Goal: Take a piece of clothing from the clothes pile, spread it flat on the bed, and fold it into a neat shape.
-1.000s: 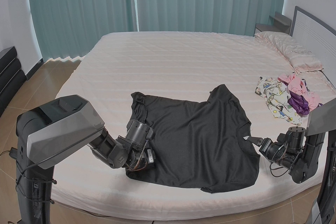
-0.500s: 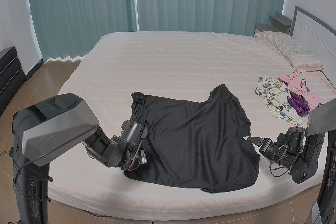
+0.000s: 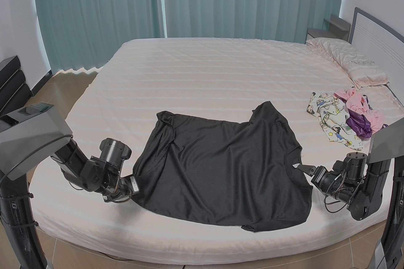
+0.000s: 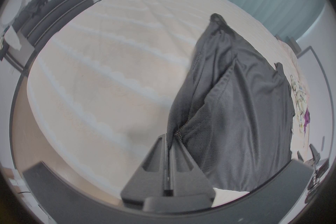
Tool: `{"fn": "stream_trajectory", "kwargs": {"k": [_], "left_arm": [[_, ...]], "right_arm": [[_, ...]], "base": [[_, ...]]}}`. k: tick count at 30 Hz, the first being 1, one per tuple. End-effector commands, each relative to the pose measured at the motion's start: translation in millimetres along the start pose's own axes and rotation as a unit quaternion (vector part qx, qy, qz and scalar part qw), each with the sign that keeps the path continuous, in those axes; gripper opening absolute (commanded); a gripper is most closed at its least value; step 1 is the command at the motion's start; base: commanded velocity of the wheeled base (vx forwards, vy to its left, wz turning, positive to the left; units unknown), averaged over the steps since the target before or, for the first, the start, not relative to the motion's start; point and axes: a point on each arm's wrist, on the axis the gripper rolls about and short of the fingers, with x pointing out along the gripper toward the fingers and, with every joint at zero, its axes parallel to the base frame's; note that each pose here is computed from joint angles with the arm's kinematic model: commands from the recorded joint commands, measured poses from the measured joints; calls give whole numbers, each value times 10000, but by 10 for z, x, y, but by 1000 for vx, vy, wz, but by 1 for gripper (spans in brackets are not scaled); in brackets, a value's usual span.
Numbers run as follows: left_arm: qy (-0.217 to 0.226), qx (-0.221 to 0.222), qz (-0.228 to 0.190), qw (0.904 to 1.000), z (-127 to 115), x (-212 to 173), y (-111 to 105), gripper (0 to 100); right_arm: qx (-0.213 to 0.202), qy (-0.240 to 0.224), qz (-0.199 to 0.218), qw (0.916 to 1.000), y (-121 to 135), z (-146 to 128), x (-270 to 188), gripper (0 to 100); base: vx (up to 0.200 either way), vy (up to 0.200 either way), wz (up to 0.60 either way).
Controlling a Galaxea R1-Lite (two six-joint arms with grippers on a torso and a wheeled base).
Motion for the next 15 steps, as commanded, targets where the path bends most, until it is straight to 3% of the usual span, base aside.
{"fn": "stream_trajectory", "kwargs": {"k": [1,9,10,15], "left_arm": [[149,-397,-14,9991,47,-53,268,0],[403,-805,22,9959,38,53,428,0],[426,-817,56,9957,29,71,443,100],[615,-799,186,9947,-89,65,511,100]], "right_arm": [[5,16,-2,10000,-5,-6,3,100],[17,27,-12,10000,-9,-11,2,100],[15,22,-7,10000,-8,-8,5,100],[15,22,-7,10000,-8,-8,5,100]], "base": [[0,0,0],[0,0,0],[0,0,0],[0,0,0]]}}
